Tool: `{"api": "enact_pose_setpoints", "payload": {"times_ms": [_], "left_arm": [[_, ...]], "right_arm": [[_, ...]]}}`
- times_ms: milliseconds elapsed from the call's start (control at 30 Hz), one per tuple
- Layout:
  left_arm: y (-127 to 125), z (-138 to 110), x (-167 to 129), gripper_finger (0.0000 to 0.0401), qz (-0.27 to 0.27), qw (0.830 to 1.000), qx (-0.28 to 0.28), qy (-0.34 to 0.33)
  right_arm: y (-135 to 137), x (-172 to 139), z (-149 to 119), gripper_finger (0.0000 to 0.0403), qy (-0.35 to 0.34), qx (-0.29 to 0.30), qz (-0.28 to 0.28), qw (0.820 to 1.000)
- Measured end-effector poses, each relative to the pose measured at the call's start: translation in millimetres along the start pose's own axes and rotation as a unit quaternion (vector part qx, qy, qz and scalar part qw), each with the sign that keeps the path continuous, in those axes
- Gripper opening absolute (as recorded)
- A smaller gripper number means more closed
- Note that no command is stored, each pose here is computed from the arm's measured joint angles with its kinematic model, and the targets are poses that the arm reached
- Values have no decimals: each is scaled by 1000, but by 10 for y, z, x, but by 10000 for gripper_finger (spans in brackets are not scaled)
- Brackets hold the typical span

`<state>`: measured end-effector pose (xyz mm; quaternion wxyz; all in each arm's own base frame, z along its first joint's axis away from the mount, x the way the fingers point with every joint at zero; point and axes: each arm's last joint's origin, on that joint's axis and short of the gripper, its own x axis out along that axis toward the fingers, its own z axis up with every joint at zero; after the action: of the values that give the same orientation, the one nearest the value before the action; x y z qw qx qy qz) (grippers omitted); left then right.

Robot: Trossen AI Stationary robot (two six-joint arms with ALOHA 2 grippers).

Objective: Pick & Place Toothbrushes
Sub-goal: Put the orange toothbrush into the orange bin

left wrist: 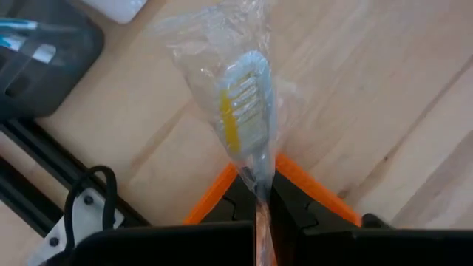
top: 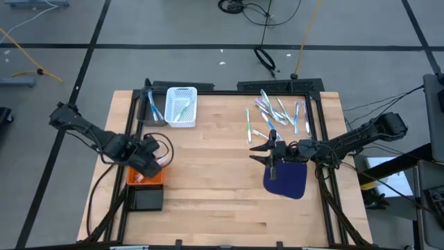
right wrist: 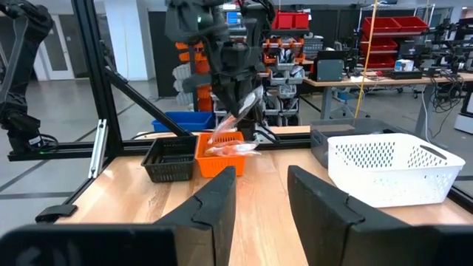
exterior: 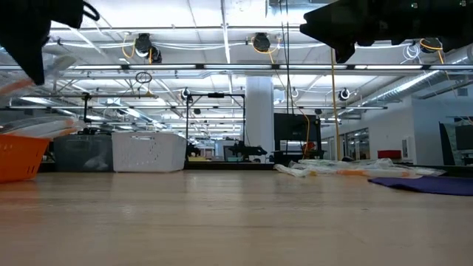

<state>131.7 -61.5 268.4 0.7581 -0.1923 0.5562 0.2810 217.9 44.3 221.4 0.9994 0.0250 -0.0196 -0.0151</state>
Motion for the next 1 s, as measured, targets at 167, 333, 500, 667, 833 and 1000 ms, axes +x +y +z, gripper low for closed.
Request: {"api": "enact_pose_setpoints", "payload": {"times_ms": [167, 333, 500, 667, 833, 1000], "left_arm": [[-15, -107, 149, 5, 30, 999, 13, 31], [-2, -197, 283, 5, 55, 997, 11, 58], [21, -267, 391, 11, 62, 994, 1, 87], [36, -280, 423, 20, 70, 994, -9, 84], [38, -272, 424, 43, 74, 995, -6, 70], [40, -268, 424, 84, 76, 995, -3, 63]], "right_arm": [[0, 0, -3, 114, 2, 0, 0, 1000], [0, 1, -2, 114, 1, 0, 0, 1000], [0, 0, -2, 114, 1, 0, 0, 1000], [-1, 1, -2, 114, 2, 0, -1, 1000], [-1, 1, -2, 114, 2, 0, -1, 1000], [-1, 0, -5, 114, 3, -1, -2, 1000]]}}
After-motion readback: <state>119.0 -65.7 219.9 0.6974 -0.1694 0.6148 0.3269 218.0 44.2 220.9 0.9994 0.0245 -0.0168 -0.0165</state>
